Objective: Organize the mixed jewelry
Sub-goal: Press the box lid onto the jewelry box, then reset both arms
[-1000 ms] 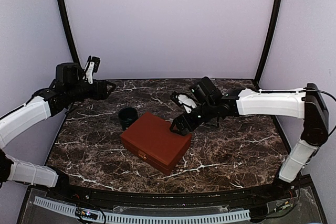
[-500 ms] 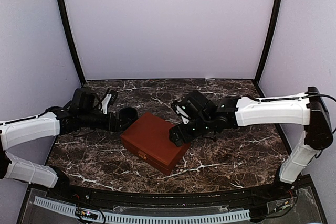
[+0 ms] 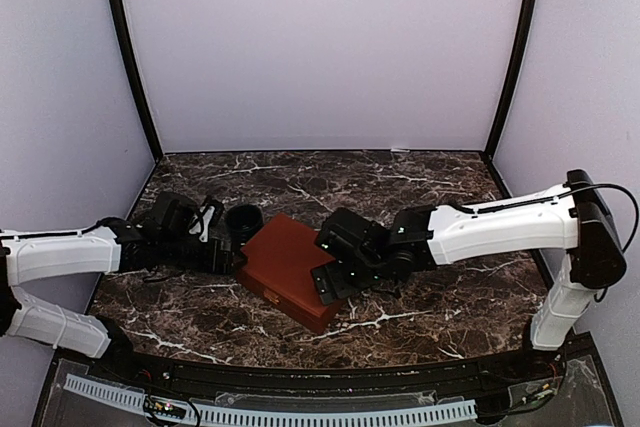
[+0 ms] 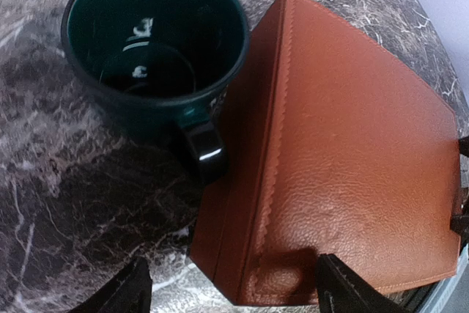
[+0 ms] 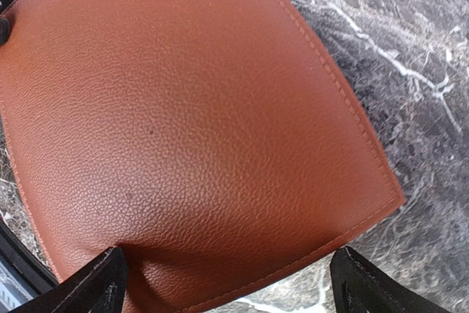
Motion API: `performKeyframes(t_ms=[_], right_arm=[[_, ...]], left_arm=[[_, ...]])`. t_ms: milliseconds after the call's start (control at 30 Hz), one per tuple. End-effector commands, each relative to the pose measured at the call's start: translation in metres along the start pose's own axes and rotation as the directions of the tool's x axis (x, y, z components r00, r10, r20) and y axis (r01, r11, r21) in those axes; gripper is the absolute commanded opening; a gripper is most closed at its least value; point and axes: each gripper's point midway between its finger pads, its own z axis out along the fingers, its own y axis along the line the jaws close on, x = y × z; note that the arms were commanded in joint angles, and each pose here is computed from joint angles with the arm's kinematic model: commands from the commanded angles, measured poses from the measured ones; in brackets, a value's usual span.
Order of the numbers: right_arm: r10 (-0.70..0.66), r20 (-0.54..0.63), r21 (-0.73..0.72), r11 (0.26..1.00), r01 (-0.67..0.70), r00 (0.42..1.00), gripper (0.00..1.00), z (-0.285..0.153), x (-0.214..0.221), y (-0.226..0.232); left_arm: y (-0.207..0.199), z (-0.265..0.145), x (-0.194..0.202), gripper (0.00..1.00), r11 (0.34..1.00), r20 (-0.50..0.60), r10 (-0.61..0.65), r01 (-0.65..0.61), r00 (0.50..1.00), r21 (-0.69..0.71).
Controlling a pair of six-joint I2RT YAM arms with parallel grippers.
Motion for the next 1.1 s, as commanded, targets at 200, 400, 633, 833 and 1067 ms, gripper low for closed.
performKeyframes(t_ms=[200,400,633,833,1067], right_arm=[[0.004,-0.172,0.095,0.995,0.013,0.985,0.97,0.04,0.073,-0.011],[-0.024,-0.062,0.03,0.999,0.026,0.998,0.98,0.019,0.042,0.002],[-0.032,0.251,-0.056,0.997,0.047,0.968,0.99,-0.032,-0.054,0.006],[0.037,0.404,-0.078,0.997,-0.005,0.914,0.99,-0.033,-0.136,-0.03],[0.154,0.466,-0.055,0.988,-0.146,0.871,0.99,0.014,-0.195,-0.125]], left_arm=[[0.025,0.023,0.047,0.78,0.992,-0.083,-0.113,0.108,0.99,-0.067],[0.014,0.006,0.022,0.78,0.997,0.023,-0.072,0.072,0.997,-0.021],[-0.023,-0.048,-0.069,0.81,0.996,0.329,0.073,-0.088,0.941,0.031],[-0.035,-0.047,-0.131,0.9,0.988,0.409,0.154,-0.152,0.899,-0.036],[0.024,-0.023,-0.177,0.9,0.996,0.459,0.082,-0.064,0.885,-0.054]])
